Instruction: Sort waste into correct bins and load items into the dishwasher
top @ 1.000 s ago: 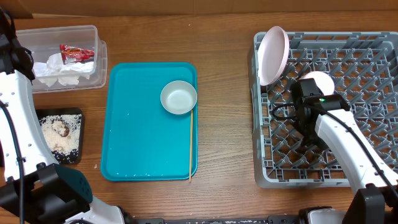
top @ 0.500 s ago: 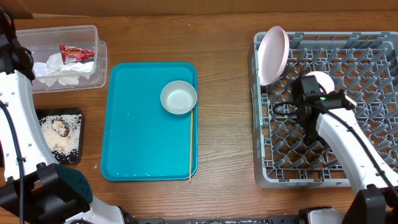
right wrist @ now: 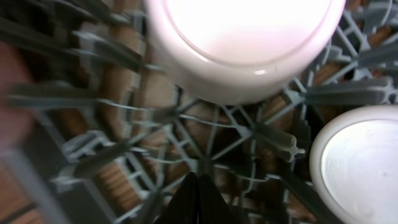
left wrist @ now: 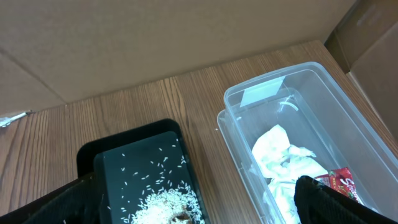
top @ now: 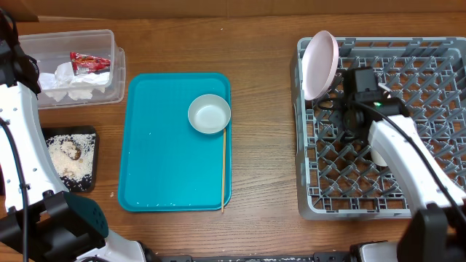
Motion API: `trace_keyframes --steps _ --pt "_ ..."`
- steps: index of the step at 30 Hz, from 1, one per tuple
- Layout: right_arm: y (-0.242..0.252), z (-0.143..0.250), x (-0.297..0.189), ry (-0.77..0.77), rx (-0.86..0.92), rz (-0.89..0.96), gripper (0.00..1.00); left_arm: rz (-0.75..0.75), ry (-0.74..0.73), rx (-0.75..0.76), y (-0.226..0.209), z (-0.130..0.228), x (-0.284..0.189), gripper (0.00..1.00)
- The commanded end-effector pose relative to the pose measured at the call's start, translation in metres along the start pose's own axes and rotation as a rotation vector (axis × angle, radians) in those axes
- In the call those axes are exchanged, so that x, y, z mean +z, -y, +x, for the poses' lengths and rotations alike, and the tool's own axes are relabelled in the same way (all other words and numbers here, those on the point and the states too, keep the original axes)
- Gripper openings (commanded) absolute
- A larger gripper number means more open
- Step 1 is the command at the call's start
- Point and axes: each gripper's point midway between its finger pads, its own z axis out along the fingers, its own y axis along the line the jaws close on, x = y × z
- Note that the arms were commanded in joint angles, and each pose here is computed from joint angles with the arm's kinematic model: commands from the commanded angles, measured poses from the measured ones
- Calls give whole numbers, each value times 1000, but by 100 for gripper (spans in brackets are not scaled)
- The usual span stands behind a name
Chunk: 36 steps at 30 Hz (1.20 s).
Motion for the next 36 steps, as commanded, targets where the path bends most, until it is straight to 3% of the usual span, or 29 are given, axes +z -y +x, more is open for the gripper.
trace_keyframes --steps 1,11,27,36 --pt "17 1 13 9 -8 114 4 -10 8 22 1 0 0 100" --pt "50 0 10 27 11 267 4 -10 8 22 1 1 0 100" --pt "59 -6 -30 -1 27 285 4 -10 8 22 1 1 0 100" --pt "63 8 -25 -51 38 287 4 -9 8 21 1 0 0 100"
